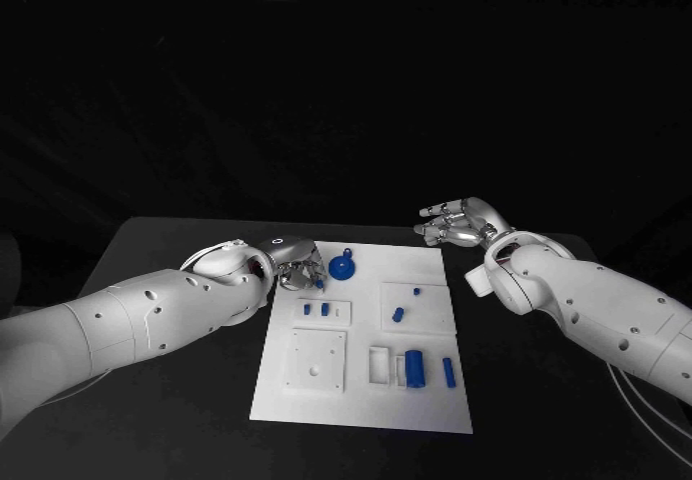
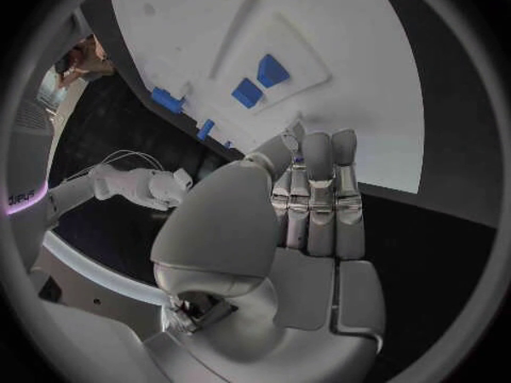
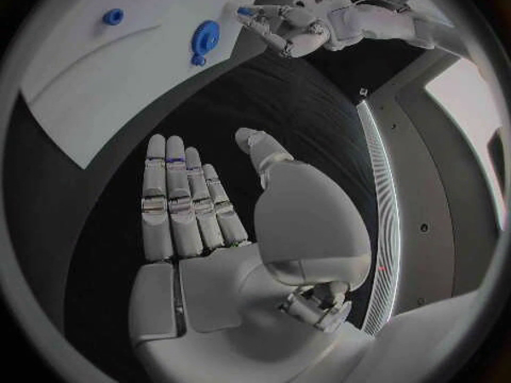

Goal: Assemble the parts on the task board

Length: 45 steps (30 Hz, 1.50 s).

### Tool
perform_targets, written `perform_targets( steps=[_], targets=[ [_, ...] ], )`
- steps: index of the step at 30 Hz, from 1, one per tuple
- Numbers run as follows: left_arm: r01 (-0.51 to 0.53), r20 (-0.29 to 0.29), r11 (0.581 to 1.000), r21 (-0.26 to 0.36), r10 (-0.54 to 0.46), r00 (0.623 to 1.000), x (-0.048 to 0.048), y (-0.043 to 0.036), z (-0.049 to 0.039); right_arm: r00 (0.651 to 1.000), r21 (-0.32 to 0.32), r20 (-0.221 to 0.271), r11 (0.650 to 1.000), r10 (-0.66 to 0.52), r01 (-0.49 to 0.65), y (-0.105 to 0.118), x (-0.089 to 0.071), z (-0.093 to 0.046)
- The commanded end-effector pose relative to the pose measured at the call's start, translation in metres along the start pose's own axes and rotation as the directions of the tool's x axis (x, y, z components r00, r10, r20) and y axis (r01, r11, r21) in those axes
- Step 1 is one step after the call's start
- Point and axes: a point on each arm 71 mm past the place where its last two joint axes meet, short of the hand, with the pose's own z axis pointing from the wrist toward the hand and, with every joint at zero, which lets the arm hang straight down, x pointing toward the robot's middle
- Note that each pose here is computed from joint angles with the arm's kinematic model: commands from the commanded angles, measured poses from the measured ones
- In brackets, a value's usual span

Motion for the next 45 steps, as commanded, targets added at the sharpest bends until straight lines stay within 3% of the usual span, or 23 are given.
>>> perform_targets(
  steps=[1, 33, 45],
  targets=[
    [0.004, -0.027, 1.0, -0.006, -0.004, 1.0, 0.002, 0.0, 0.0002, 1.0, -0.009, -0.011, 1.0, 0.002, -0.002, 0.001, 0.001, 0.0],
    [-0.005, -0.078, 1.0, -0.031, 0.003, 0.997, 0.0088, -0.001, 0.0024, 1.0, -0.008, -0.011, 1.0, 0.002, -0.003, 0.001, 0.001, 0.0],
    [-0.008, -0.083, 1.0, -0.028, 0.005, 0.997, 0.0136, -0.0058, 0.0062, 1.0, -0.008, -0.013, 1.0, 0.003, -0.003, 0.001, 0.001, 0.0]
  ],
)
